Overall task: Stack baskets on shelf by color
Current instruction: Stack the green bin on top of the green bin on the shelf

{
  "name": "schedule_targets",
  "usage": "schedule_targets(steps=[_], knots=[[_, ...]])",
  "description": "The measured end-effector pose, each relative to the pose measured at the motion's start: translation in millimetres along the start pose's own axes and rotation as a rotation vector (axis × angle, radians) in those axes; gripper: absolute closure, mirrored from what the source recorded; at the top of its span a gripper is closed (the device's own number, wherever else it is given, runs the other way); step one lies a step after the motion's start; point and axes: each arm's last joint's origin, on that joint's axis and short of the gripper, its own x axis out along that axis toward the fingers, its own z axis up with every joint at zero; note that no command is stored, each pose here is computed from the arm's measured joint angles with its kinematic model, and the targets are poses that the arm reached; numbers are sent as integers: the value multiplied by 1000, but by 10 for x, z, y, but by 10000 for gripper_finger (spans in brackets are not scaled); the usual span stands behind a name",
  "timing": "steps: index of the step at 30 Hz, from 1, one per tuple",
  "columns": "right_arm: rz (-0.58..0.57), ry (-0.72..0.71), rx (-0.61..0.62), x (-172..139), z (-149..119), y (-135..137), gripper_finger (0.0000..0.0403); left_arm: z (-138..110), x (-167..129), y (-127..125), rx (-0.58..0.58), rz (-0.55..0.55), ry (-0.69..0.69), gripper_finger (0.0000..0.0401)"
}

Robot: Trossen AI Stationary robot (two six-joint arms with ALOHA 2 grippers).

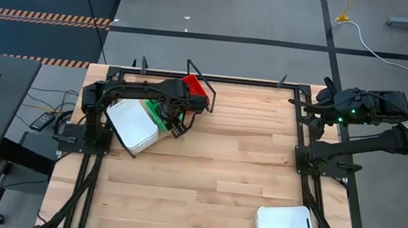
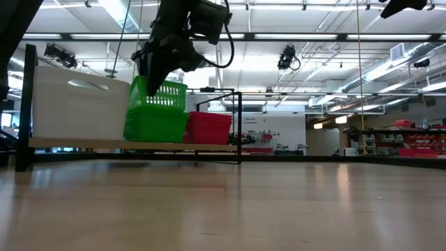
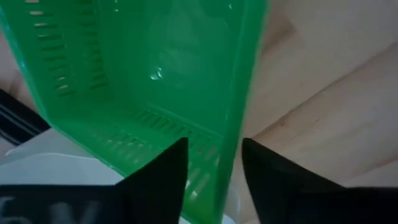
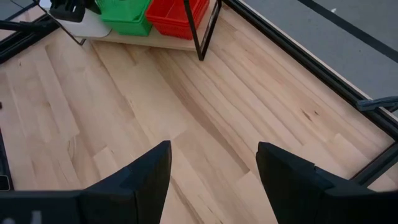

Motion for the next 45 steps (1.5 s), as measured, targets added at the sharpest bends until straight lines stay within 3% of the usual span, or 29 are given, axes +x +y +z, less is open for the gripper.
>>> schedule_targets(steps=[4, 8, 24, 45], knots=[[0, 0, 1, 0, 0, 0, 163, 15, 2, 26, -2, 5, -3, 206], [0, 0, 2, -1, 0, 0, 163, 19, 2, 32, 10, 8, -4, 204], [0, 0, 1, 0, 0, 0, 163, 7, 0, 12, 27, -24, 14, 392], [3, 2, 18, 0, 0, 1, 163, 22, -1, 36, 26, 28, -17, 336]])
